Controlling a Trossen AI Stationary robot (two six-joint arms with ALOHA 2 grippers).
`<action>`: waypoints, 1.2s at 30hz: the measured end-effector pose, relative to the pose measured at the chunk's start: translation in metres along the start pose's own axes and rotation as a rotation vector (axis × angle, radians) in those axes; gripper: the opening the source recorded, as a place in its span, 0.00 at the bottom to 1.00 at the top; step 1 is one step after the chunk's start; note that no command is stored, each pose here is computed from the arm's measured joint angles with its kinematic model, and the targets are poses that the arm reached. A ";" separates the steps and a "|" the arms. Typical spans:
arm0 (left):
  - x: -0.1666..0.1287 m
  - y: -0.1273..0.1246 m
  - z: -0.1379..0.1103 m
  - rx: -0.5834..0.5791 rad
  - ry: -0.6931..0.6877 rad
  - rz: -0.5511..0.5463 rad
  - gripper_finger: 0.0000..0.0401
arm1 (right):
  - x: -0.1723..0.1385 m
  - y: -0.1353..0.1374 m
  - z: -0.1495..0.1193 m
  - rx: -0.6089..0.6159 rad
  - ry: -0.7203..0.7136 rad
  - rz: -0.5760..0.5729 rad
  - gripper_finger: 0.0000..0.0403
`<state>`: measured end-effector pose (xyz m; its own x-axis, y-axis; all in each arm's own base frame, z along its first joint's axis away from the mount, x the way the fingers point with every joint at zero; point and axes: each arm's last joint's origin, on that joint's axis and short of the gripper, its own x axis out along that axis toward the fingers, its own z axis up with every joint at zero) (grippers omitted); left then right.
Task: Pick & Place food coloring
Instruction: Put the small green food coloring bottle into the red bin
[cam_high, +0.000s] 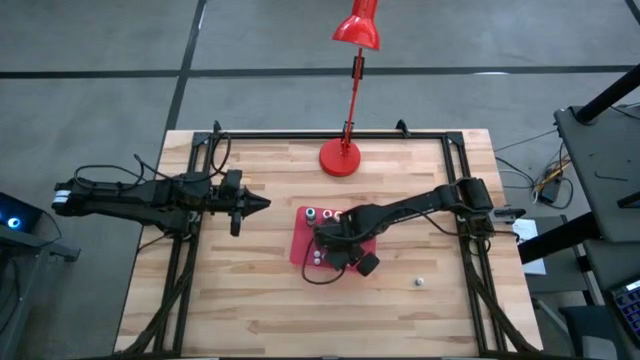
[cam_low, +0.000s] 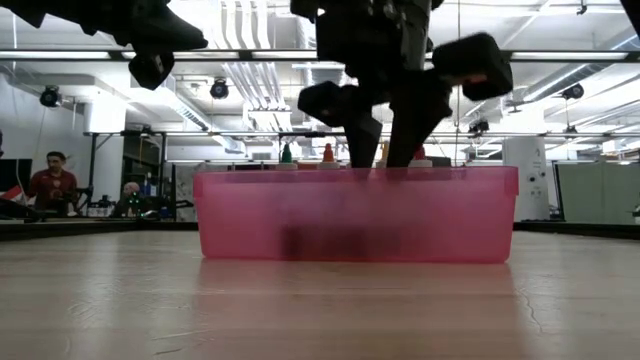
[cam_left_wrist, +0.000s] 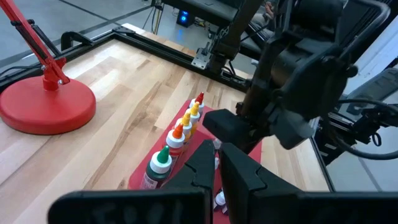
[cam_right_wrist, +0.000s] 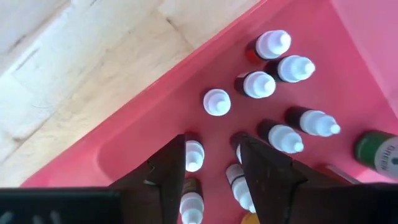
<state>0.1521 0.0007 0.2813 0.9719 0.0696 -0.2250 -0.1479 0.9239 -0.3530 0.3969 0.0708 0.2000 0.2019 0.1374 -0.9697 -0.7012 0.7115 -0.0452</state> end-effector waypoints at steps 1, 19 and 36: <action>0.000 0.000 0.000 0.000 0.000 0.000 0.00 | -0.003 0.000 0.001 0.005 0.003 0.002 0.36; 0.000 0.000 0.000 0.000 -0.001 -0.001 0.00 | -0.055 0.020 -0.008 0.343 0.049 0.100 0.32; 0.001 -0.001 0.002 -0.051 -0.025 -0.012 0.00 | -0.105 0.102 -0.036 0.612 -0.041 0.092 0.27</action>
<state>0.1538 0.0006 0.2836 0.9778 0.0690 -0.1980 -0.1451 0.9043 -0.4015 0.2801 0.1041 0.2888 0.1940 0.2345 -0.9525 -0.2001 0.9601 0.1956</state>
